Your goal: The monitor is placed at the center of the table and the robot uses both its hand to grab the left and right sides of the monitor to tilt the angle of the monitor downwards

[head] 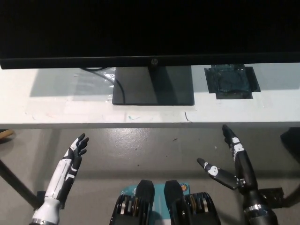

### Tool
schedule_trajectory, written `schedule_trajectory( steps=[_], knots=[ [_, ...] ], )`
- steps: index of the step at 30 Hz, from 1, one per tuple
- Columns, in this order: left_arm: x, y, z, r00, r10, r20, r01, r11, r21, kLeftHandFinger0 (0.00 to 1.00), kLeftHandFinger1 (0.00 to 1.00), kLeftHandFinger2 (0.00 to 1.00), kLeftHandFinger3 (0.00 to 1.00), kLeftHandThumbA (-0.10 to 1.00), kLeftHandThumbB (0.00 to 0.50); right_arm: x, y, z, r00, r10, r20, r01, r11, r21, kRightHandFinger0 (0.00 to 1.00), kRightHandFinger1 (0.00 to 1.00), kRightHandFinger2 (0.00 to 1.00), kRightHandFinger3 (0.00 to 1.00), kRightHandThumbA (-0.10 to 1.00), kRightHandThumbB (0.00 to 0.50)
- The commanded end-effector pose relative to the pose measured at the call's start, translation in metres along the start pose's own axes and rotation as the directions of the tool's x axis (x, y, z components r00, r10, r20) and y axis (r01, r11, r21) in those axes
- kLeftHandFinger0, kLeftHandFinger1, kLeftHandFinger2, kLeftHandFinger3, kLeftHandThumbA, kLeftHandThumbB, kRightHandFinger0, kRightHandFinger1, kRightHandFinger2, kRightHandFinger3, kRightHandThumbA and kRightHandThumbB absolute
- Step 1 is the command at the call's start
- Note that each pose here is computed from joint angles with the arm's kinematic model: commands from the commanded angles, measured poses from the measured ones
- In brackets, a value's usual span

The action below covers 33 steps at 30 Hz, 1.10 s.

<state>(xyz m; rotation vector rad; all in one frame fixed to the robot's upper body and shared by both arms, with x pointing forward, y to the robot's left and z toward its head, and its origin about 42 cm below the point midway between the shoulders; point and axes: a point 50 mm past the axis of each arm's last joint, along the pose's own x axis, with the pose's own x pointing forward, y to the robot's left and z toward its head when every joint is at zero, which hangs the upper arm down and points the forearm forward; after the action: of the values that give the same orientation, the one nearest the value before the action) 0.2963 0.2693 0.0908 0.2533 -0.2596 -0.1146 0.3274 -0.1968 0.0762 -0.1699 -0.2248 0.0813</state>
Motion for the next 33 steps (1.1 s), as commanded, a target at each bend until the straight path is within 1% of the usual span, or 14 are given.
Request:
schedule_trajectory(
  steps=[1,3,4,6,9,12,13,14,17,18,20,25,26,33],
  knots=[
    [-0.017,0.005,0.045,0.975,-0.111,0.191,0.113,0.994,-0.002,1.00,1.00,1.00,1.00,1.00,0.257,-0.026,-0.015,0.030,0.985,-0.004,0.175,0.013,0.999,-0.049,1.00,1.00,1.00,1.00,0.97,0.410],
    [-0.023,0.006,0.057,0.964,-0.152,0.217,0.156,0.988,-0.002,1.00,1.00,1.00,1.00,1.00,0.271,-0.034,-0.019,0.035,0.981,-0.004,0.194,0.017,0.998,-0.066,1.00,1.00,1.00,1.00,0.99,0.415],
    [-0.028,0.013,0.076,0.950,-0.174,0.258,0.171,0.985,0.035,1.00,1.00,1.00,1.00,1.00,0.323,-0.040,-0.024,0.050,0.967,-0.017,0.254,0.044,0.994,-0.102,1.00,1.00,1.00,1.00,1.00,0.419],
    [-0.029,0.014,0.079,0.949,-0.179,0.261,0.175,0.984,0.038,1.00,1.00,1.00,1.00,1.00,0.328,-0.041,-0.024,0.052,0.964,-0.018,0.264,0.048,0.993,-0.107,1.00,1.00,1.00,1.00,1.00,0.420],
    [-0.039,0.046,0.135,0.895,-0.153,0.420,0.118,0.987,0.109,1.00,1.00,1.00,1.00,1.00,0.315,-0.050,-0.047,0.091,0.912,-0.073,0.403,0.131,0.984,-0.119,1.00,1.00,1.00,1.00,1.00,0.399],
    [-0.040,0.048,0.139,0.894,-0.149,0.423,0.113,0.988,0.110,1.00,1.00,1.00,1.00,1.00,0.318,-0.050,-0.049,0.094,0.907,-0.080,0.415,0.141,0.983,-0.119,1.00,1.00,1.00,1.00,1.00,0.400],
    [-0.039,0.068,0.163,0.880,-0.056,0.472,-0.016,0.989,0.149,1.00,1.00,1.00,1.00,1.00,0.391,-0.044,-0.065,0.113,0.864,-0.114,0.491,0.202,0.970,-0.131,1.00,1.00,1.00,1.00,1.00,0.377],
    [-0.037,0.077,0.167,0.866,-0.022,0.499,-0.055,0.989,0.140,1.00,1.00,1.00,1.00,1.00,0.330,-0.039,-0.073,0.118,0.845,-0.133,0.518,0.234,0.963,-0.135,1.00,1.00,1.00,1.00,1.00,0.362],
    [-0.036,0.081,0.169,0.863,-0.010,0.506,-0.067,0.989,0.134,1.00,1.00,1.00,1.00,1.00,0.328,-0.038,-0.075,0.120,0.836,-0.141,0.530,0.249,0.959,-0.137,1.00,1.00,1.00,1.00,1.00,0.360],
    [-0.025,0.112,0.171,0.859,0.071,0.508,-0.119,0.991,0.064,1.00,1.00,1.00,1.00,1.00,0.350,-0.026,-0.098,0.129,0.803,-0.184,0.567,0.318,0.937,-0.146,1.00,1.00,1.00,1.00,1.00,0.396],
    [-0.017,0.133,0.175,0.849,0.154,0.506,-0.205,0.978,0.046,1.00,1.00,1.00,1.00,1.00,0.400,-0.018,-0.115,0.136,0.784,-0.210,0.585,0.352,0.926,-0.140,1.00,1.00,1.00,1.00,1.00,0.395],
    [-0.015,0.141,0.175,0.846,0.165,0.507,-0.217,0.975,0.045,1.00,1.00,1.00,1.00,1.00,0.399,-0.016,-0.122,0.138,0.781,-0.216,0.586,0.357,0.924,-0.136,1.00,1.00,1.00,1.00,1.00,0.415],
    [-0.004,0.178,0.179,0.830,0.198,0.521,-0.263,0.963,0.054,1.00,1.00,1.00,1.00,1.00,0.442,-0.003,-0.145,0.145,0.777,-0.213,0.592,0.359,0.923,-0.139,1.00,1.00,1.00,1.00,1.00,0.465],
    [0.008,0.230,0.184,0.824,0.255,0.506,-0.351,0.931,0.103,1.00,1.00,1.00,1.00,1.00,0.420,0.021,-0.173,0.151,0.794,-0.256,0.551,0.356,0.931,-0.081,1.00,1.00,1.00,1.00,1.00,0.473]
  ],
)
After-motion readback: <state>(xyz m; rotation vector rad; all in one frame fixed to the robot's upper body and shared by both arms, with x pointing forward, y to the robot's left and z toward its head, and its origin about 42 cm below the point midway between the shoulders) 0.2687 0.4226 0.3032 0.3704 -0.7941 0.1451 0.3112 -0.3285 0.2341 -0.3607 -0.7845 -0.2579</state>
